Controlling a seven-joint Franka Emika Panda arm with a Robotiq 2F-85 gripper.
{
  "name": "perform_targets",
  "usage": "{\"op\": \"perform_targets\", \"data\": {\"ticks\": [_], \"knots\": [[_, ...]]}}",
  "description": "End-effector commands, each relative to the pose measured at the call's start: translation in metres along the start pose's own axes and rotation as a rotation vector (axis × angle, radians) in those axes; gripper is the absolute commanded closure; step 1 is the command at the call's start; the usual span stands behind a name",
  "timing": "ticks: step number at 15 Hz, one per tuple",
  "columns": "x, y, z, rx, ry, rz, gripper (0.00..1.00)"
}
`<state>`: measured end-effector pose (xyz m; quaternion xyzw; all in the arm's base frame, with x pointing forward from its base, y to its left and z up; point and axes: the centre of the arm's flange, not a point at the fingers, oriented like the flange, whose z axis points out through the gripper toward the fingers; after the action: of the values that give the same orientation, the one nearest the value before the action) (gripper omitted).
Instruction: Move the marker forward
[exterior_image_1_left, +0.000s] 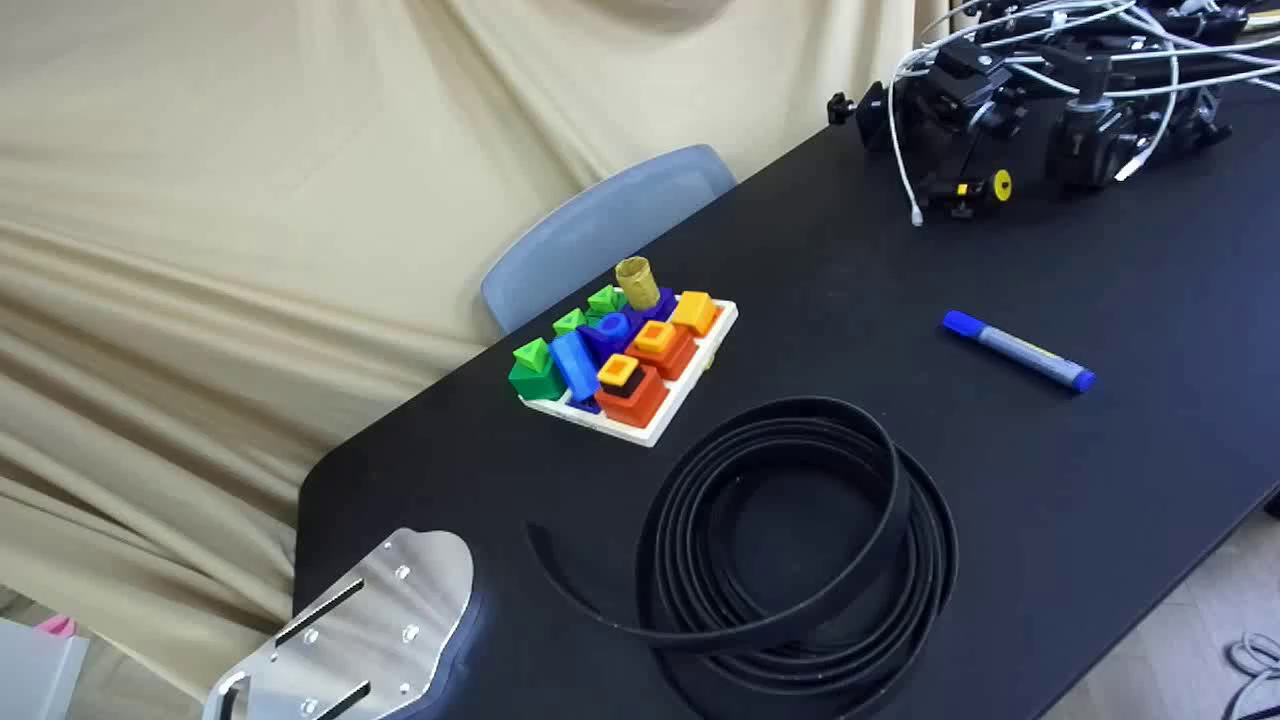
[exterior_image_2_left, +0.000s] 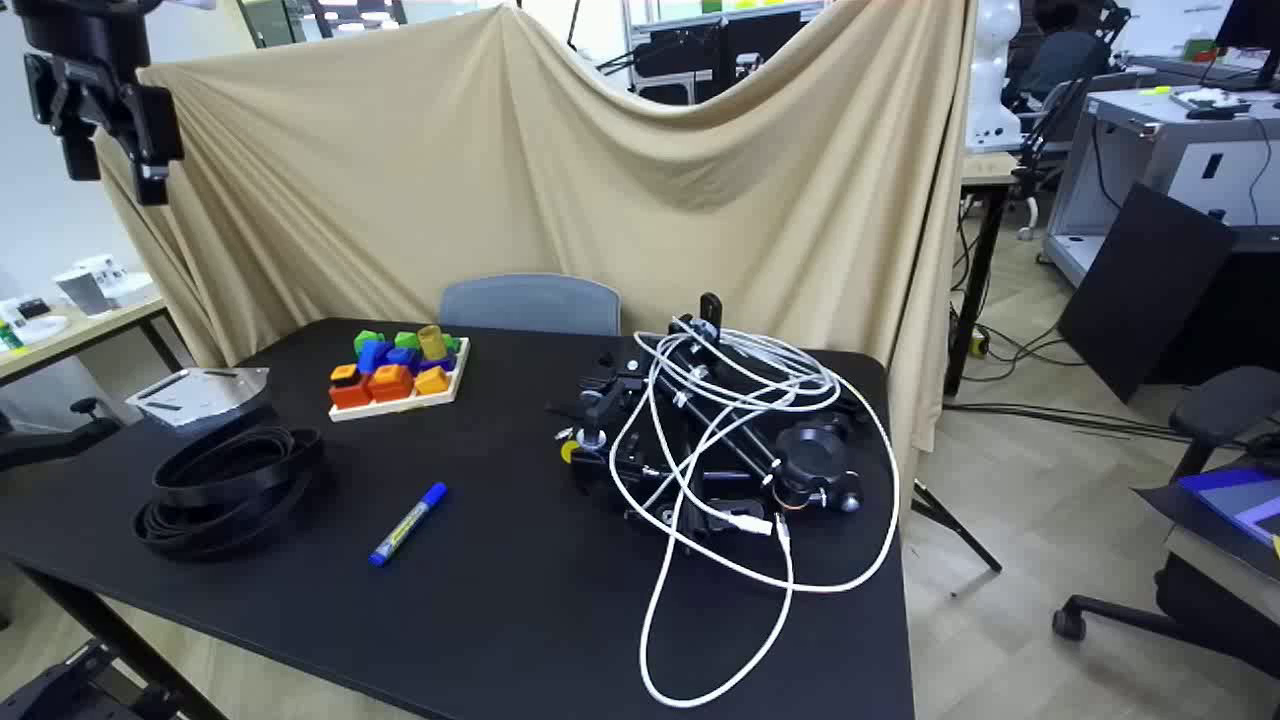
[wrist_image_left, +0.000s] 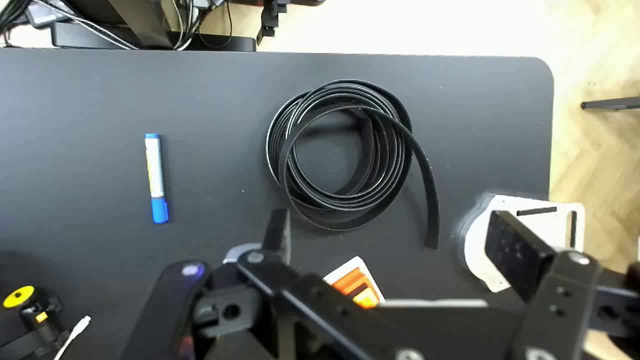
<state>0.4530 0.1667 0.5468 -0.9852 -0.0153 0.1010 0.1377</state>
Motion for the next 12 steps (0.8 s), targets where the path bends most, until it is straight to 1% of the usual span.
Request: {"op": "perform_targets", "data": {"ticks": [1, 11, 12], "knots": [[0.0003, 0.0, 0.0, 0.0, 0.001, 0.0, 0.0], [0.0004, -0.0001, -0.0001, 0.0, 0.002, -0.001, 0.0], [0.002, 0.0, 0.0021, -0.006, 0.025, 0.002, 0.0]]}}
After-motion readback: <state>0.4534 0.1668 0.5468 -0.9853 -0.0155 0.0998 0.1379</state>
